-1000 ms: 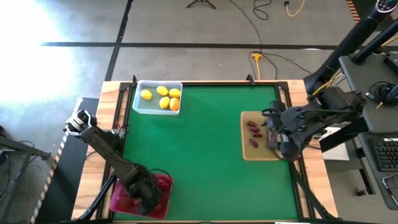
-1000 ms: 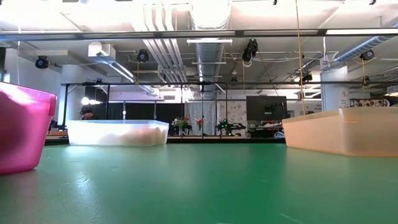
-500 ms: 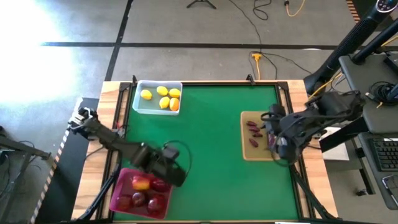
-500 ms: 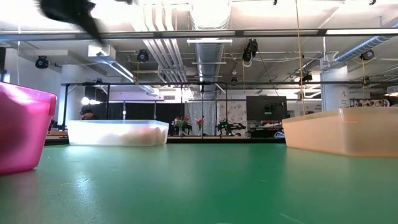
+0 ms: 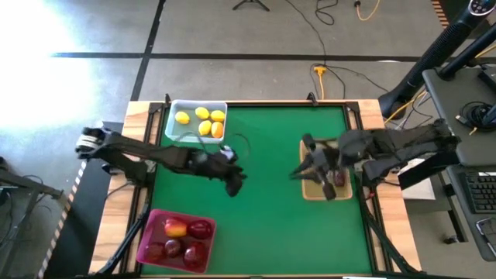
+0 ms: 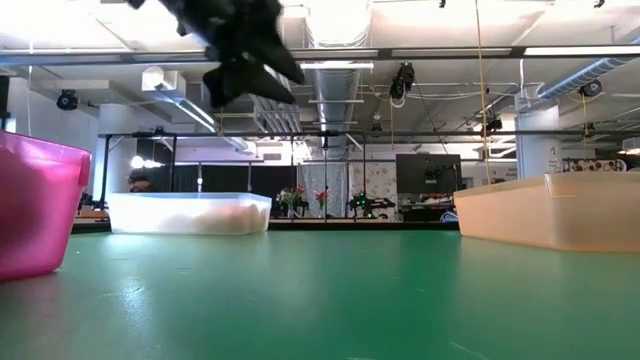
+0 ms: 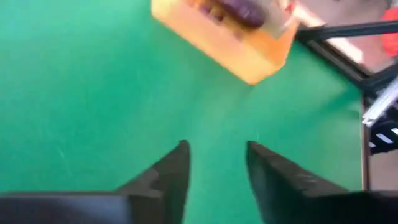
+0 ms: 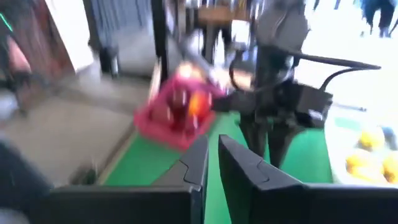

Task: Sort produce into baskets
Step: Return to Home Position

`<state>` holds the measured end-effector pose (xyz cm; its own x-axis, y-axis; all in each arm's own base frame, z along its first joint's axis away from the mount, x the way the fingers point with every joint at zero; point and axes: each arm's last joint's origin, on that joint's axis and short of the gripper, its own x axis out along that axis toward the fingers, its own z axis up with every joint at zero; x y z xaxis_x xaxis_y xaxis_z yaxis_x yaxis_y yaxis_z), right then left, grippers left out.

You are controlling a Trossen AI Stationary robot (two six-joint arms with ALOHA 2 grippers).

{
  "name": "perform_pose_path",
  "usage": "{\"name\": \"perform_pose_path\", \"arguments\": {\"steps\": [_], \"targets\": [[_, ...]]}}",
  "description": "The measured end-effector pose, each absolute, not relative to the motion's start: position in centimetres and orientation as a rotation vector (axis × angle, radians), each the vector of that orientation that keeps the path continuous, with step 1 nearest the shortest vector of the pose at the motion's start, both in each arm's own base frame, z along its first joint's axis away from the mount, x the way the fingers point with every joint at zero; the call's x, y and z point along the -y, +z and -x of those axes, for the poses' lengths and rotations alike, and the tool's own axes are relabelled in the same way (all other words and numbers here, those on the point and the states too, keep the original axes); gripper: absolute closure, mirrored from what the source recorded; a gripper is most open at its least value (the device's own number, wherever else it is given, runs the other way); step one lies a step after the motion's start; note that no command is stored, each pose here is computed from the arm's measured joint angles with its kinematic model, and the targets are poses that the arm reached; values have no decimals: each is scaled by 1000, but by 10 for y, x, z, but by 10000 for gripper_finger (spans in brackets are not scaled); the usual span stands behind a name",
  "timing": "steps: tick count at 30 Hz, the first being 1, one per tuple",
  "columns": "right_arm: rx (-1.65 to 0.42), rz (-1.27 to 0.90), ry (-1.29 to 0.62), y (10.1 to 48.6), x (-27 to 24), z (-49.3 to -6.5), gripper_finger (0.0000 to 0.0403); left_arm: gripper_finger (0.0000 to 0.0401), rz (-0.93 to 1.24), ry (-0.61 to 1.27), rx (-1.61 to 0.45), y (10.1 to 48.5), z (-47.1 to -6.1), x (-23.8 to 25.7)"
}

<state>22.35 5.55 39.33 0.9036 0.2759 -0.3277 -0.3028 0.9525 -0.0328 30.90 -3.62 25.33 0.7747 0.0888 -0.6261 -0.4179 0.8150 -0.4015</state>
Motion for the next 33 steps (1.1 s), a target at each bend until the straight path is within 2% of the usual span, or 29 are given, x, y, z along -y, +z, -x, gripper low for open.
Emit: {"name": "perform_pose_path", "arguments": {"steps": [3, 5, 7, 10, 13, 15, 18, 20, 23, 28, 33], "targets": [[-189, -58, 248, 390, -36, -219, 373, 322, 506, 256, -561, 259, -281, 22], [-181, -149, 94, 385, -21, -212, 369, 366, 479, 251, -531, 264, -257, 16], [-221, -155, -76, 376, -9, -203, 366, 391, 428, 293, -523, 266, -233, 10], [-337, -115, -221, 358, -1, -187, 365, 376, 382, 377, -503, 265, -204, 5], [-350, -151, -309, 344, 2, -182, 364, 351, 501, 379, -437, 266, -184, 5], [-308, -123, -357, 333, 4, -186, 364, 340, 447, 342, -422, 260, -175, 6], [-238, 32, -263, 306, 2, -192, 364, 330, 253, 254, -320, 250, -165, 7], [-99, 66, -194, 295, 0, -194, 364, 327, 233, 237, -180, 249, -155, 5], [18, 77, -189, 277, 1, -187, 364, 326, 197, 235, -115, 227, -138, 3], [-62, 70, -243, 240, 3, -173, 364, 326, 185, 223, -8, 201, -116, 1], [34, 54, -232, 225, 3, -157, 364, 326, 140, 267, 73, 190, -103, -1]]}}
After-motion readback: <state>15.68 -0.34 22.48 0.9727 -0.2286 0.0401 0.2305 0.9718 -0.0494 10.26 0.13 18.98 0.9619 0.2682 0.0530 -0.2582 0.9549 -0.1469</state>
